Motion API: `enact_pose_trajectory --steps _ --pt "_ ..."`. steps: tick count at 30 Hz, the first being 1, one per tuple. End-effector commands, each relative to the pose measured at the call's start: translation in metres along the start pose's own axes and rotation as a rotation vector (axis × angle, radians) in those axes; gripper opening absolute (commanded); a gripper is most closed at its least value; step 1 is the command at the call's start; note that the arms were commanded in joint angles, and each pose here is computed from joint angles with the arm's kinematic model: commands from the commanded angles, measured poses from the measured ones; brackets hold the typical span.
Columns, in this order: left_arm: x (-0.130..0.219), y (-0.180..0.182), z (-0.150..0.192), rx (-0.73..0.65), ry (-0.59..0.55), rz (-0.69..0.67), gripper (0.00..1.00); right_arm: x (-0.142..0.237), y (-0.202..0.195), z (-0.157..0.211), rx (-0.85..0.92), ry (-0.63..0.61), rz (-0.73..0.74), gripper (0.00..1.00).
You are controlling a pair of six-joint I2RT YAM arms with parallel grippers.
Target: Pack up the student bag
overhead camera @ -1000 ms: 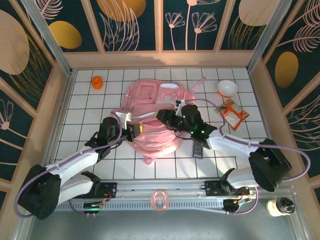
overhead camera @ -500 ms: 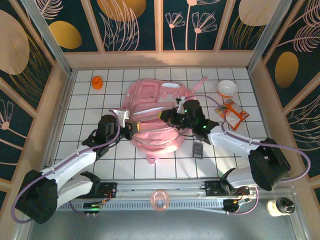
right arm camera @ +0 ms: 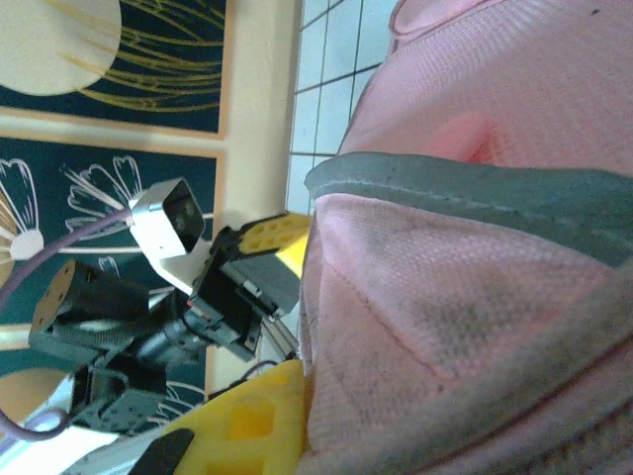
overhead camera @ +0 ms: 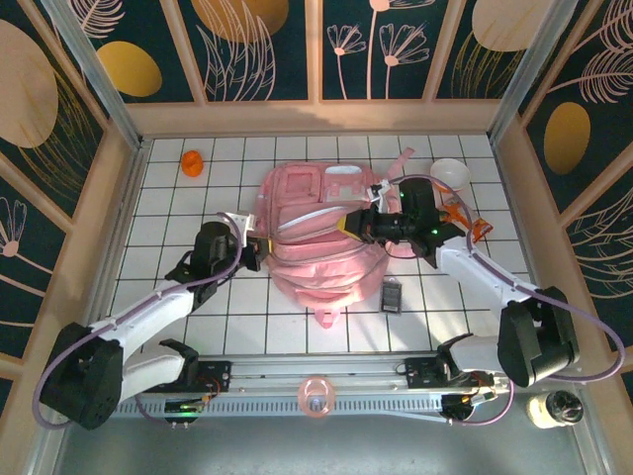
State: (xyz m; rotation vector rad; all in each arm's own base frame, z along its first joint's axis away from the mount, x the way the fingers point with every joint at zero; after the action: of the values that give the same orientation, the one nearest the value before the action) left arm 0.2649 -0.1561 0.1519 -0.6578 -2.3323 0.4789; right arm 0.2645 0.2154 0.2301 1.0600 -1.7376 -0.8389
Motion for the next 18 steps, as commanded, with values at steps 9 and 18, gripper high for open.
enact_pose_trajectory --steps 9,18 --pt "-0.028 0.031 -0.050 -0.274 -0.059 -0.256 0.06 0.016 0.044 -0.013 0.193 0.053 -0.157 0.00" --pt "-0.044 0.015 -0.076 -0.362 -0.043 -0.200 0.39 0.013 0.046 -0.019 0.220 0.066 -0.164 0.00"
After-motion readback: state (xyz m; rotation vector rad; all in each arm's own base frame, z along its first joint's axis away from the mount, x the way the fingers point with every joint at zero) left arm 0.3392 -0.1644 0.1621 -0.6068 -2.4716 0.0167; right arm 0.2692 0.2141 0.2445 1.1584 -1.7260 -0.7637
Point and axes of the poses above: each hand's point on the last joint's axis, 136 mm out from that joint toward the fingers, its own x axis back along the fingers, its own y axis along the line the jaws close on, z = x × y, the point moved 5 cm from there along x, back along the fingers, and after that the axes turned 7 degrees about x, right-handed, at the moved point
